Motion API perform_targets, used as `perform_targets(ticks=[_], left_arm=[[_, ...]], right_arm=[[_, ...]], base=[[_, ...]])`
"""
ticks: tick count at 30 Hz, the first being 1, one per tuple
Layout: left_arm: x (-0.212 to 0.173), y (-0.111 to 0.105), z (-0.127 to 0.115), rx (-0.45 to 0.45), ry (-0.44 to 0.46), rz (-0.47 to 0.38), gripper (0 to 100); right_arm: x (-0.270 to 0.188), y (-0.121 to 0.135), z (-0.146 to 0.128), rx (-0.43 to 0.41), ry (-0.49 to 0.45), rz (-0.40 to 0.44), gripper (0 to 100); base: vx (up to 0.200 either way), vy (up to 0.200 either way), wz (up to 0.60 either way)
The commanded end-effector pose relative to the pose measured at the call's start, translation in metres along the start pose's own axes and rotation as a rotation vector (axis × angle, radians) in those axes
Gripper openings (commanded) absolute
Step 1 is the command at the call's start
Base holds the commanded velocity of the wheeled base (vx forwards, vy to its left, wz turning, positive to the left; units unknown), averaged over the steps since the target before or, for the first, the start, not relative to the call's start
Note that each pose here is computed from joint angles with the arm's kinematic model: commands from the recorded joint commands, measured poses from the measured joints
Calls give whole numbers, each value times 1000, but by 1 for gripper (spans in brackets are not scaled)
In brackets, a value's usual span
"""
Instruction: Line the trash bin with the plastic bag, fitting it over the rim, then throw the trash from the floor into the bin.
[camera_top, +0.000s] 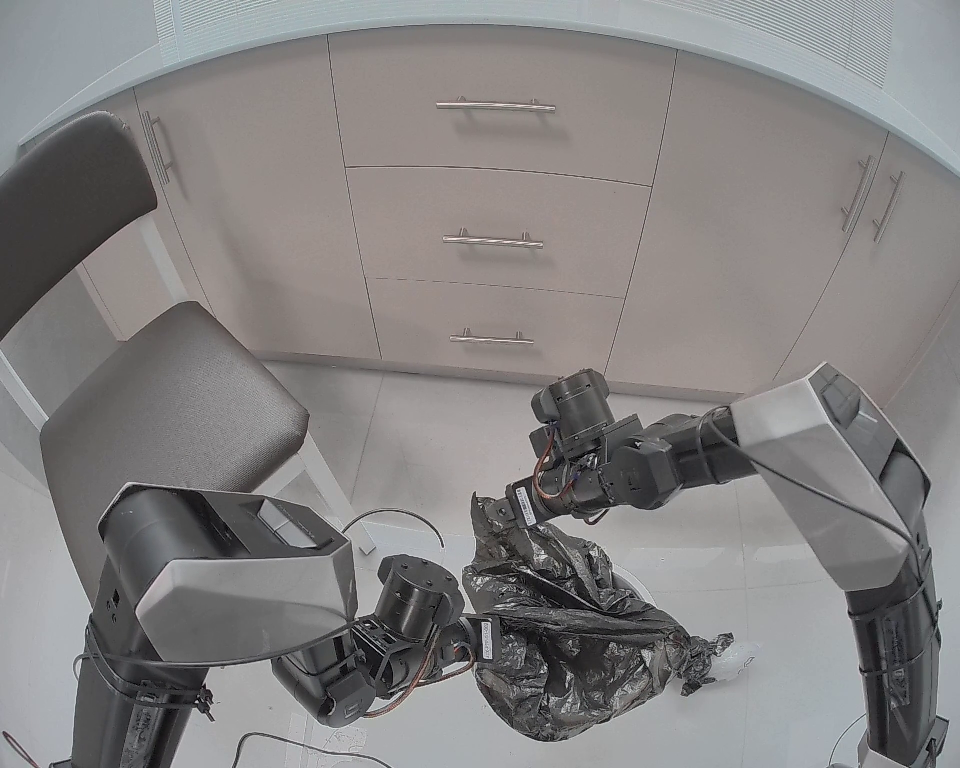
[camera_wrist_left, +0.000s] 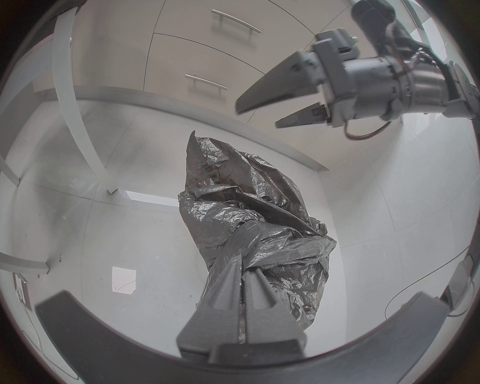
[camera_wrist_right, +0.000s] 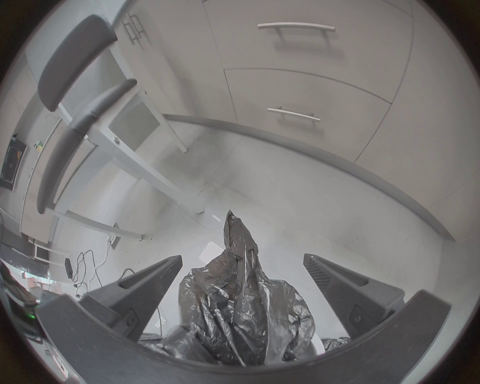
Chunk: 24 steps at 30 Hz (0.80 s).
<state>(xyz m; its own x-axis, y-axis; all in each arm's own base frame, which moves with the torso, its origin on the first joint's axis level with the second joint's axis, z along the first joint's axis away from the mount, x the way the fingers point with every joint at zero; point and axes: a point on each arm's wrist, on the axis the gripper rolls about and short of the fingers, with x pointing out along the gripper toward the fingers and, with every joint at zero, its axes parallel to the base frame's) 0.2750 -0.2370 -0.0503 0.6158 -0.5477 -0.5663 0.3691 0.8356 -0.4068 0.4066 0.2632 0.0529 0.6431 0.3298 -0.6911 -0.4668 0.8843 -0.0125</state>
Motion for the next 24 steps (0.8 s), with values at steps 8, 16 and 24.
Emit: perform_targets(ticks=[8, 16, 24], left_arm=[[0, 1, -1, 0, 1, 0, 0], [0, 1, -1, 0, 1, 0, 0], [0, 1, -1, 0, 1, 0, 0]], right_arm=[[57, -11, -38, -5, 113, -23, 100], [65, -8, -48, -7, 142, -21, 100], [72, -7, -56, -7, 157, -20, 100]], base=[[0, 0, 0], [0, 0, 0], [0, 0, 0]])
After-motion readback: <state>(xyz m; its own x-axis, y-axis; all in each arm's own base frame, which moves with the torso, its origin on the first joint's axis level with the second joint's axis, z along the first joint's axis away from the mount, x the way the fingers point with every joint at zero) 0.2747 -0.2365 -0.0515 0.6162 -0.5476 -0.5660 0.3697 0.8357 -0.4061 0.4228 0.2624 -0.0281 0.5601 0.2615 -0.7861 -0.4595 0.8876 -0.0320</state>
